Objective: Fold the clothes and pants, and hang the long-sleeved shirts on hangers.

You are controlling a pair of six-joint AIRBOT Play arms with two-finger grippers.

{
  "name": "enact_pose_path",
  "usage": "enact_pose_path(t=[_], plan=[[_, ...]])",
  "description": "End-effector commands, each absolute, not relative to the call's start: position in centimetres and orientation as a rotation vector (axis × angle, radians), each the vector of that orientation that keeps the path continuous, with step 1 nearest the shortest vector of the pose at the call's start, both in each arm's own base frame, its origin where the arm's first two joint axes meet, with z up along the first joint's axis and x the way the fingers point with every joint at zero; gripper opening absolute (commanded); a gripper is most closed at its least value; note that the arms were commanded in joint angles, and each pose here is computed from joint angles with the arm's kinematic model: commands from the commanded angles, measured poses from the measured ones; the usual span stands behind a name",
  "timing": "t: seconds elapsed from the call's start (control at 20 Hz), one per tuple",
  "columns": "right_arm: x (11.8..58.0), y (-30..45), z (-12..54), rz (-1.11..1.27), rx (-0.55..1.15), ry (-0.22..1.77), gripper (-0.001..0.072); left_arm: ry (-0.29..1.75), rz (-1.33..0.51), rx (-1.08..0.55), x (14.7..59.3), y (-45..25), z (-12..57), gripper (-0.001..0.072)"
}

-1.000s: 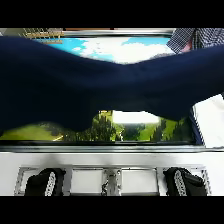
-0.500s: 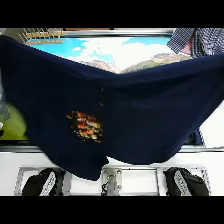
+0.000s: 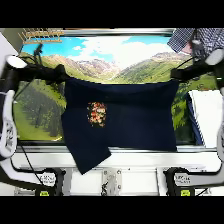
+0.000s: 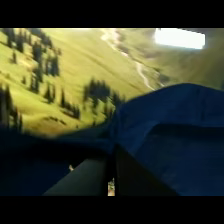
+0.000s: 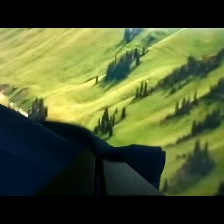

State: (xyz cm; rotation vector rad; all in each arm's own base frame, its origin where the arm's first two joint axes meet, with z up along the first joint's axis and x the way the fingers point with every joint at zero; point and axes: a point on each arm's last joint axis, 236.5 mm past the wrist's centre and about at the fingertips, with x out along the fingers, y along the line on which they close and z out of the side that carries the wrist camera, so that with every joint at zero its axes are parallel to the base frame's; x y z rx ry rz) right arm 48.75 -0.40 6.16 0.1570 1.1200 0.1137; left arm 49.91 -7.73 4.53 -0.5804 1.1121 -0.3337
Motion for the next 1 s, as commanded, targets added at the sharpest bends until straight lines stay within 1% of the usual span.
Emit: enact_pose_path(t=[0.0,0.1,0.25,0.4,0.5,0.75,0.95], plan=[[52.9,-0.1,1.7,0.062,0.205,1.123,0.0013,1.075,-0.250,-0.640,53.8,-6.8,-0.9,0.0009],[53.9,-0.5,2.0,0.034,0.237,1.082,0.0013,1.021,-0.217,-0.647,54.9,-5.5,-0.6,0.0008],[52.8,-2.2,1.8,-0.005,0.205,1.120,0.0012,1.030,-0.213,-0.631,54.2,-3.6,-0.1,0.0008],[50.9,-3.4,1.5,-0.042,0.148,1.156,0.0011,1.109,-0.199,-0.503,51.1,-2.1,-0.4,0.0007],[49.1,-3.4,0.4,-0.049,0.139,1.189,0.0011,1.142,-0.169,-0.462,48.6,-1.5,-1.2,0.0008],[44.1,-2.9,-3.9,-0.054,0.150,1.279,0.0012,1.238,-0.149,-0.461,41.9,-2.3,-5.4,0.0008],[40.8,-2.1,-7.3,-0.048,0.175,1.374,0.0014,1.304,-0.118,-0.491,38.4,-2.9,-9.0,0.0008]])
